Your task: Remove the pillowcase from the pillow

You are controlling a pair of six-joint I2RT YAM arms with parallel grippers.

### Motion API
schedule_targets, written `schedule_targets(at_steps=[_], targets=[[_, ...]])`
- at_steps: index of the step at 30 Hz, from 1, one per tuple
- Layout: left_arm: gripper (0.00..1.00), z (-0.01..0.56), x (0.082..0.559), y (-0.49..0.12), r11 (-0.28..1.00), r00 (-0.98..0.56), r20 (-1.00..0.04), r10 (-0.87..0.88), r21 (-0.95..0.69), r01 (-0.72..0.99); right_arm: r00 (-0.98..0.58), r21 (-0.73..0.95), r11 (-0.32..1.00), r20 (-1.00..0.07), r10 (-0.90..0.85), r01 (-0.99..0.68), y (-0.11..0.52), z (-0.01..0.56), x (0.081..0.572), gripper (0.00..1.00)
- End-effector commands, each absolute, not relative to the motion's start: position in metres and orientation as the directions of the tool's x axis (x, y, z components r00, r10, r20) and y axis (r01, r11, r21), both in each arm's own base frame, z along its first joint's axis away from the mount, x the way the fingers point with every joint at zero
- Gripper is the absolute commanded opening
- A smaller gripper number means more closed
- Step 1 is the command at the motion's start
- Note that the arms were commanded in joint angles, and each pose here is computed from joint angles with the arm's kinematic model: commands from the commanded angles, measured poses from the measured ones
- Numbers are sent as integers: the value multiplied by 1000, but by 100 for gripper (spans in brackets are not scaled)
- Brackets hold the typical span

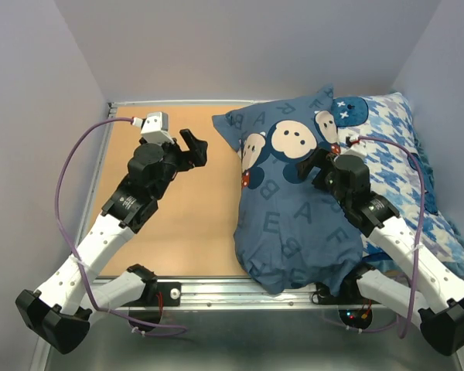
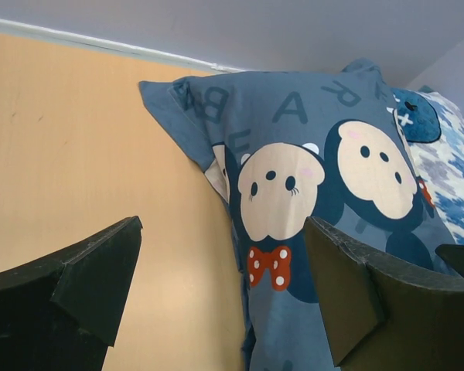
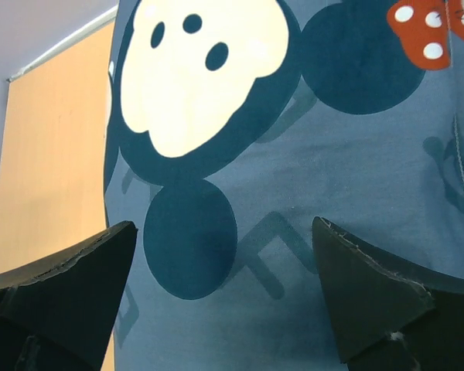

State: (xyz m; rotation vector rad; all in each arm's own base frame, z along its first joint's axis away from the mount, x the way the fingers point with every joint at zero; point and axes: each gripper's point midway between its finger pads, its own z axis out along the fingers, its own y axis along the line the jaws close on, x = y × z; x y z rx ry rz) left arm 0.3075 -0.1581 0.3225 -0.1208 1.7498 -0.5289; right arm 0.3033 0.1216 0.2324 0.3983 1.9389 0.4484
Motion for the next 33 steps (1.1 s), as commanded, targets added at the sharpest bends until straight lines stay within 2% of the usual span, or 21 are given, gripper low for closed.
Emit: schedule_targets(at_steps=[1,8,15,20,24,33], targets=[[98,332,308,-149,896,-204,-907,-368,-405,184,-282,488,871,-830,481,49,112,272,304,100],[99,306,322,-152,901,-262,-885,-385,-422,100,-309,437,899,-859,408,-27,118,271,298,100],[99,283,344,-184,870,-322,-854,-409,-472,146,-456,407,909,-828,326,-90,159,240,305,100],[99,257,373,-198,868,-354,-850,-391,-468,165,-459,294,952,-860,225,-85,189,228,298,100],[99,244,390,-226,735,-433,-787,-440,-593,330,-447,205,977,-881,156,-63,198,227,293,100],[99,223,393,-279,586,-497,-788,-363,-608,535,-398,130,991,-908,129,25,179,240,294,100]])
